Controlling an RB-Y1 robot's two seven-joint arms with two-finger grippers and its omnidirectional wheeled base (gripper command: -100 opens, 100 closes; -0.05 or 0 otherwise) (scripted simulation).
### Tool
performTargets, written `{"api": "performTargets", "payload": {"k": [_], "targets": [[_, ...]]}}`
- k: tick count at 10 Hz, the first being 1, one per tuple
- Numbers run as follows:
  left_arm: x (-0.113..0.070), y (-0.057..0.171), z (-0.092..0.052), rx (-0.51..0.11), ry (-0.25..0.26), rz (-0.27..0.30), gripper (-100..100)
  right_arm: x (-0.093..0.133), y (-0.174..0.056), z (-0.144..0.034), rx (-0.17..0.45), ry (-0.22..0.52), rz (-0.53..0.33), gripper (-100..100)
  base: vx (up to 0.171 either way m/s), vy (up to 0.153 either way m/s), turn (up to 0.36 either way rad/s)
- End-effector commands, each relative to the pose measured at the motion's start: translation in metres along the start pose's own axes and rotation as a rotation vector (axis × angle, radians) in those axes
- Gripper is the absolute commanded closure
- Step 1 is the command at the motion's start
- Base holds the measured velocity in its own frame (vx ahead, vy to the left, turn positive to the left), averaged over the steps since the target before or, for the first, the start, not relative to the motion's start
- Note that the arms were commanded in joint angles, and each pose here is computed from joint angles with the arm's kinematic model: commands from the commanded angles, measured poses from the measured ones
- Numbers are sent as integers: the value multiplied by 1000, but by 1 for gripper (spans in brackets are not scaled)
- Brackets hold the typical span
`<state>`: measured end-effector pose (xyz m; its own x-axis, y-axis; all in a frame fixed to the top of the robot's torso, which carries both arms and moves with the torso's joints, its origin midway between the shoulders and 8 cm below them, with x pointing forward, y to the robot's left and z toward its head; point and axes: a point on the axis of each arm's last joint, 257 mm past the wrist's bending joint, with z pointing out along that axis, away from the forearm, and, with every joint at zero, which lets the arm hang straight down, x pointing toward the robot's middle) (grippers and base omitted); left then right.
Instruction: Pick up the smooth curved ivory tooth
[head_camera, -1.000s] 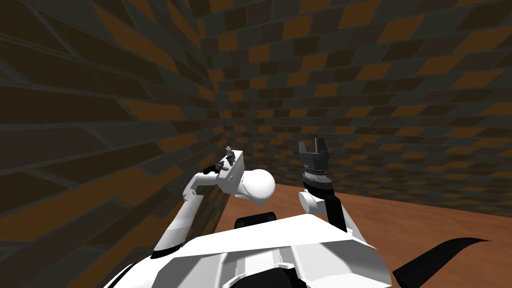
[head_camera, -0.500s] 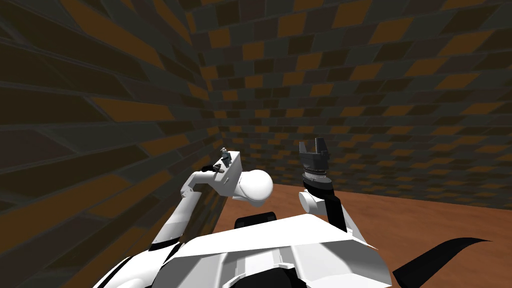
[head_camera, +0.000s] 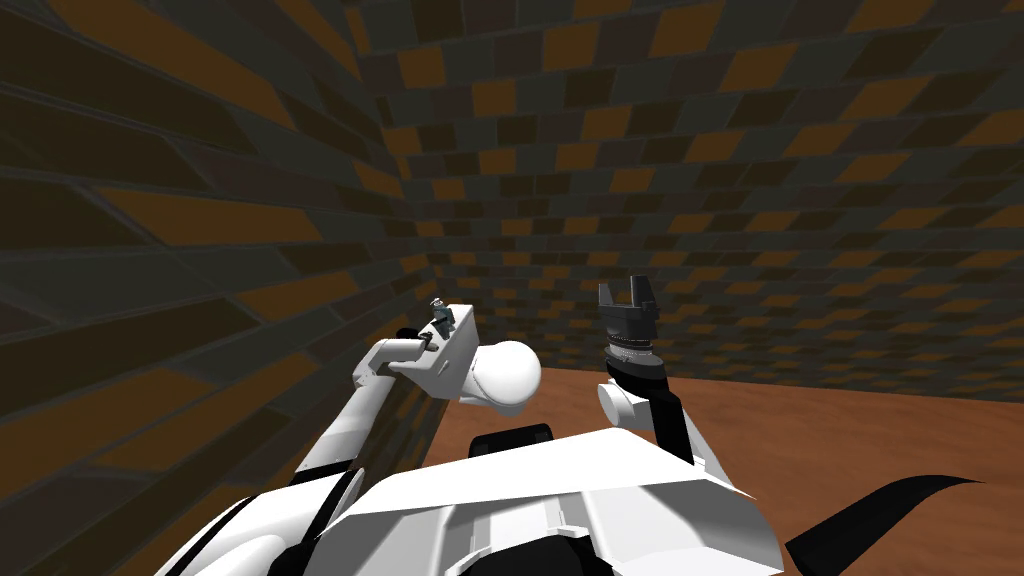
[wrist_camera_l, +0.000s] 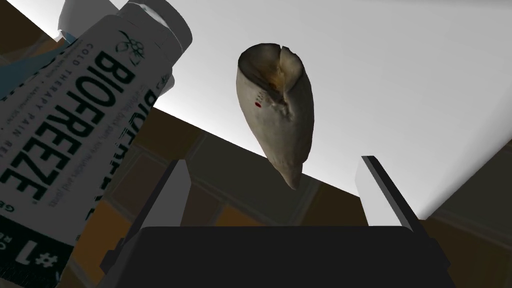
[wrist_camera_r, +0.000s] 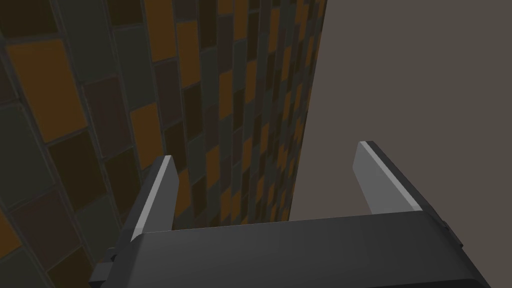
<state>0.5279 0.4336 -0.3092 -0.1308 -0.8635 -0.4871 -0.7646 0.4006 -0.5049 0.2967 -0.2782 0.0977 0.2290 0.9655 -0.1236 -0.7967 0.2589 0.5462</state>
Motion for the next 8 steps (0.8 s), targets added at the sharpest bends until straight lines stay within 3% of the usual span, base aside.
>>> {"api": "performTargets", "payload": {"k": [1,2,3,4,7,8], "targets": [[-12,9,-1,-32,-4,0,-100,0,0,0,0,0,0,0,14,-26,-28],[-8,5,-1,-18,-3,-1,-100,0,0,0,0,0,0,0,6,-10,-1],[-9,6,-1,-22,-3,0,0,0,0,0,0,0,0,0,0,0,0],[-5,11,5,-23,-4,-2,-100,0,0,0,0,0,0,0,31,19,-20],[-2,15,10,-26,-4,-3,-100,0,0,0,0,0,0,0,49,27,-12],[-2,15,10,-24,-4,-3,100,0,0,0,0,0,0,0,0,0,0]]}}
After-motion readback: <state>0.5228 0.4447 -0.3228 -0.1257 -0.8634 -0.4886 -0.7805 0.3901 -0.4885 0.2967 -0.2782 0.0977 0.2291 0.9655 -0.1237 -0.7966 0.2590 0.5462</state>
